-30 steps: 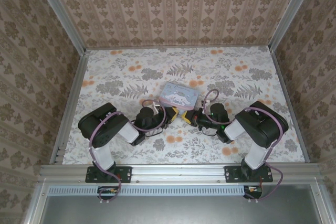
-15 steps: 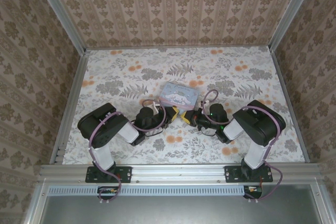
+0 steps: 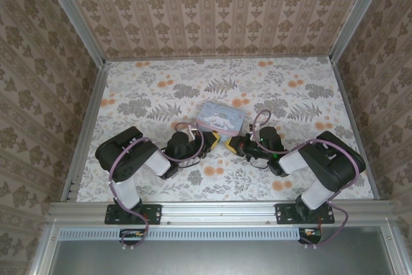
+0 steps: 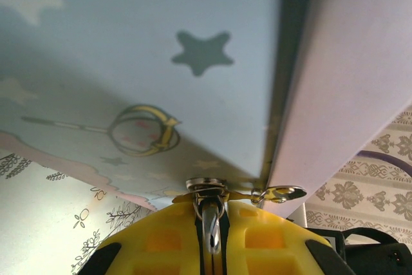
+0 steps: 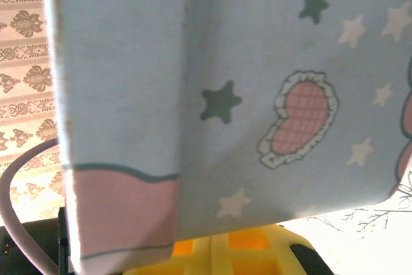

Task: Unlock the padlock with the key

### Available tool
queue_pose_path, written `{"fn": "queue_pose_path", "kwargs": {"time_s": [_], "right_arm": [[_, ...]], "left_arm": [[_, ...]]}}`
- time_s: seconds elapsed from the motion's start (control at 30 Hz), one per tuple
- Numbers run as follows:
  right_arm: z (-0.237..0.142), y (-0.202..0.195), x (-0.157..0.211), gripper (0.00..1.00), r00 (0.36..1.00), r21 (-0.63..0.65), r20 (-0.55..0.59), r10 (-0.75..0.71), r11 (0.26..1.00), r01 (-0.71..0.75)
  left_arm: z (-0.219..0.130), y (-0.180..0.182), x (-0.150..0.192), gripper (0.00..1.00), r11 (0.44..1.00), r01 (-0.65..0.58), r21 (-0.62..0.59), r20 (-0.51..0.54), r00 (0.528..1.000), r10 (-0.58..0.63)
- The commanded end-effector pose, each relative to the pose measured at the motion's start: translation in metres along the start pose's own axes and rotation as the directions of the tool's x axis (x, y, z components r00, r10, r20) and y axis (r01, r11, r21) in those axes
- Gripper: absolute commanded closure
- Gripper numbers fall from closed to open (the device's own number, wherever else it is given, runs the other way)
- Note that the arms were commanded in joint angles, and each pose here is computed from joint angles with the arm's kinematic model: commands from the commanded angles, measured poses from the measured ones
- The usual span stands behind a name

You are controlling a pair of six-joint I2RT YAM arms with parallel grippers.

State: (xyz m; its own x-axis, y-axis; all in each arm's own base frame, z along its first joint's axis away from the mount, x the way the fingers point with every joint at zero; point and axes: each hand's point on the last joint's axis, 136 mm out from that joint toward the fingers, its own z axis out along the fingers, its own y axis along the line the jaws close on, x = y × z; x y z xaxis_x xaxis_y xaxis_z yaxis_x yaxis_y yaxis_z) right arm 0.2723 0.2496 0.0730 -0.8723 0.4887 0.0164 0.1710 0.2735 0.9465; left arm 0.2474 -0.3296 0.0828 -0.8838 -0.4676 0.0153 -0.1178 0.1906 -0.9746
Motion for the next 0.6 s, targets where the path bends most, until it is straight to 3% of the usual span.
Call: {"fn": "queue_pose_path", "kwargs": {"time_s": [0.0,0.57], "right_arm": [[0.001,0.008,-0.006,1.00,1.000,-0.010,0.017,-0.023,1.000,0.024],[0.009,0.024,-0.007,1.00,0.999,-0.042,0.010,-0.038,0.998,0.038]], "left_arm": [[0.004,-0.012,0.004,1.00,0.998,-0.034,0.045,-0.019,0.999,0.035],[0.006,-0.015,0.008,1.00,0.998,-0.036,0.053,-0.029,0.999,0.037]]}}
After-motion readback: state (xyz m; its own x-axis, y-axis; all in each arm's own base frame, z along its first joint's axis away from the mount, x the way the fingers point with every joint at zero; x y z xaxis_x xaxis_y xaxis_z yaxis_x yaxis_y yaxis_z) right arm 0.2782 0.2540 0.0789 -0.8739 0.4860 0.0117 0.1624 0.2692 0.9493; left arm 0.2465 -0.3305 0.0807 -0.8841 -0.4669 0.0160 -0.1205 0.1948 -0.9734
